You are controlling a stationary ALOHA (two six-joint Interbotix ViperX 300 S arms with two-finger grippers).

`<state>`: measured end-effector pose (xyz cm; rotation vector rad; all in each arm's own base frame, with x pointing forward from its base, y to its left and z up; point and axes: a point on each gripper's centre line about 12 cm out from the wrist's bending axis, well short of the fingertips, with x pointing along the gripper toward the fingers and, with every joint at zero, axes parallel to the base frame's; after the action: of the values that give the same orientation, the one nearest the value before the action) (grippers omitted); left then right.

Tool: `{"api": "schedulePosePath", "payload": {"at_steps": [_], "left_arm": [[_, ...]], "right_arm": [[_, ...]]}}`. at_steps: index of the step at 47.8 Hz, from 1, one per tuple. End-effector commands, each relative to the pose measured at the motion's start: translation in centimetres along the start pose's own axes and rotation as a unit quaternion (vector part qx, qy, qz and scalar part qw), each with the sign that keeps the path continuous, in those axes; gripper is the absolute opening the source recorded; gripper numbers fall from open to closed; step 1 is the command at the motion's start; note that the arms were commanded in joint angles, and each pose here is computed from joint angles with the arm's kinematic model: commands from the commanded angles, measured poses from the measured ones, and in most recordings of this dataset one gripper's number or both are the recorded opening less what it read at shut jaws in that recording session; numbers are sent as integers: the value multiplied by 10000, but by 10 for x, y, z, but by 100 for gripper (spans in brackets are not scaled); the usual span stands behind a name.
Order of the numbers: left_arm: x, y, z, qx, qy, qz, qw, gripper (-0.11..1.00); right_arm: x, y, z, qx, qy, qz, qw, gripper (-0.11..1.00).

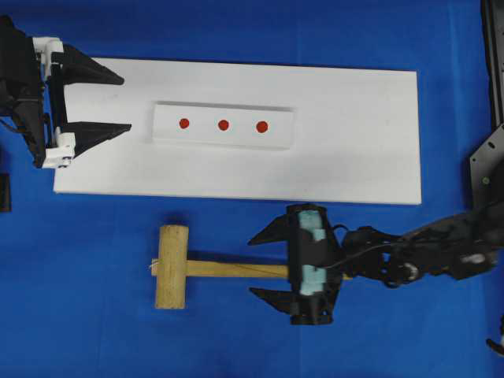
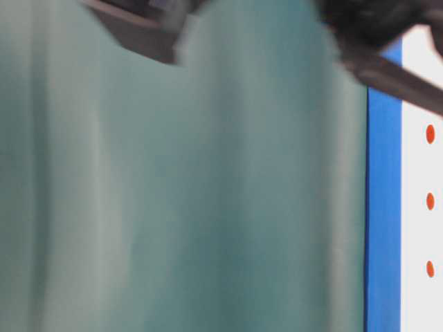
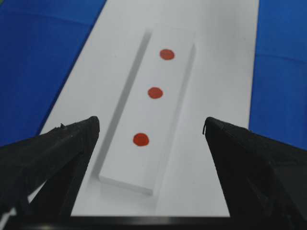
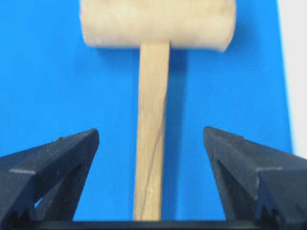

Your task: Hit the mark with a hammer.

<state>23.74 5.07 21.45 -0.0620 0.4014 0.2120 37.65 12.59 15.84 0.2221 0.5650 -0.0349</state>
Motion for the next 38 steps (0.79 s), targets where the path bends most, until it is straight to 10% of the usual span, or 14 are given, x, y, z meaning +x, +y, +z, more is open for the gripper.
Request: {"api": "schedulePosePath", "payload": {"at_steps": [1,38], "left_arm": [[-1,0,4,-18,-54,7,10000,89],[-1,-5,3,21,-29,-85,10000,89]], "right_arm": [[-17,2,21,30,-303,117,9995,84],[-37,-126,72,31,-641,-1036,9925,84]]}}
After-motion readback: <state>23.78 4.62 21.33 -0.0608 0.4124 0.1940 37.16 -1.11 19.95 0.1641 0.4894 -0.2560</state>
